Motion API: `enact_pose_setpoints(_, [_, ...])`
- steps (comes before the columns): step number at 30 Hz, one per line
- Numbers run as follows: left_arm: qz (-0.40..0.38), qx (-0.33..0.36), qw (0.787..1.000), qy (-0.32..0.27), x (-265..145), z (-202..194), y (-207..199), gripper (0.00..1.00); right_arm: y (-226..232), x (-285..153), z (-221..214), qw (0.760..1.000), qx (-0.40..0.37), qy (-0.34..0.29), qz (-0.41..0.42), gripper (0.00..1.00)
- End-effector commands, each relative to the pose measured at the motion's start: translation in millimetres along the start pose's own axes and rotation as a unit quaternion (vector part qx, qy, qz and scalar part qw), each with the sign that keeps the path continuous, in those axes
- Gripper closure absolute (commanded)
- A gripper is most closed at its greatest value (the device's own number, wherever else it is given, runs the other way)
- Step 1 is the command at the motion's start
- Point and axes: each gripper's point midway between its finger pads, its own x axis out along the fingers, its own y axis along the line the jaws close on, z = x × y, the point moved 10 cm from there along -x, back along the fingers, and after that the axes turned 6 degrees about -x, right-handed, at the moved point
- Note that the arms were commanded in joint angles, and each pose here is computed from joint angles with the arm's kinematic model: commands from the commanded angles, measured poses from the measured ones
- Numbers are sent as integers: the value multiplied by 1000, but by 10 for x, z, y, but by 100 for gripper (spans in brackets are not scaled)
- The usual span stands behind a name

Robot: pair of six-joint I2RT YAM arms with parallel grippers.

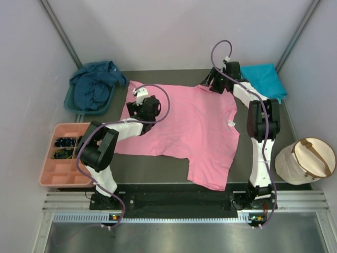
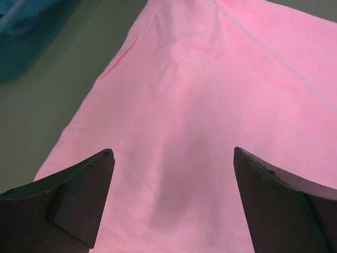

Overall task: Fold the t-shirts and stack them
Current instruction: Flatten out the tshirt

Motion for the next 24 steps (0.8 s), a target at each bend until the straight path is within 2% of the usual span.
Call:
enact_pose_setpoints(1, [0,-23,1000,-13,-90,57,-48,1,160,-73,226,999,-3,-40,4,32])
enact_pose_setpoints(13, [7,-3,999,39,-23,-284,-54,1,6,14,140,998,7,-24,-58,32])
enact_pose_setpoints(20, [-20,47,992,114,72,-586,-113,1,-53,105,109,998,13,-12,-66,32])
enact_pose_setpoints(24, [-25,49,990,132,88,-698,-114,1,-88,133,90,997,15,-8,-71,32])
